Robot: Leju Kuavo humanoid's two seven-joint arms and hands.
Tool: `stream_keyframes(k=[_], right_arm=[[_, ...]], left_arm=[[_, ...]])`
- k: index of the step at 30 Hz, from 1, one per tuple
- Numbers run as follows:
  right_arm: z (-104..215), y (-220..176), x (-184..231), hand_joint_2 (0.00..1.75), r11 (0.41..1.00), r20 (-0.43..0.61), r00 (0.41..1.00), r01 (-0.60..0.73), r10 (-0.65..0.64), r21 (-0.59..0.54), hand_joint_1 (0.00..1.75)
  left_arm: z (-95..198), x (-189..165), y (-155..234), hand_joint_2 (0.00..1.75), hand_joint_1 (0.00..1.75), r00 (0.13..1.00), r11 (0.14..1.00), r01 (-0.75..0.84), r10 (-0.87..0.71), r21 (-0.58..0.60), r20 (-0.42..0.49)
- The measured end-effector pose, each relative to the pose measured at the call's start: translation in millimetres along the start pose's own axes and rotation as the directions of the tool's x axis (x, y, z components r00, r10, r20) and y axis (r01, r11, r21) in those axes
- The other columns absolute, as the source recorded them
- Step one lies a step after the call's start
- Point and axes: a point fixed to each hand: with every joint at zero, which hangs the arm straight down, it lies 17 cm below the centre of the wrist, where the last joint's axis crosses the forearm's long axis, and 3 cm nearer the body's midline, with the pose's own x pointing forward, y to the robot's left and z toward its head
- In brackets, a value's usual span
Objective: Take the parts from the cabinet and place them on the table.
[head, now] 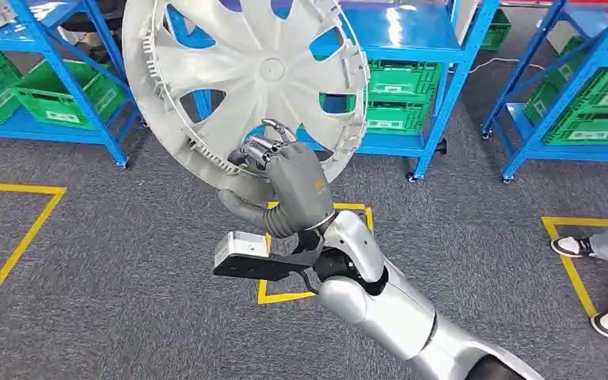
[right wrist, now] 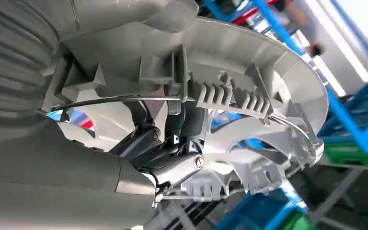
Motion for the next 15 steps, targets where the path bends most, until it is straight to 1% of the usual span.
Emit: stream_keyframes(k=[11,15], right_arm=[[8.6,5.7,-6.2,1.75,1.0,-0.013,1.0,-0.017,0.017,0.016,1.75],[9.2,3.1,-5.4,1.75,1.0,-0.015,0.999,-0.029,0.029,0.009,1.75]], left_arm=[[0.1,4.2,-3.5,1.75,0.0,1.0,1.0,0.009,-0.008,-0.007,0.004],[1.1,-0.5,-8.0,1.75,0.0,1.0,1.0,0.017,-0.017,-0.019,-0.01]])
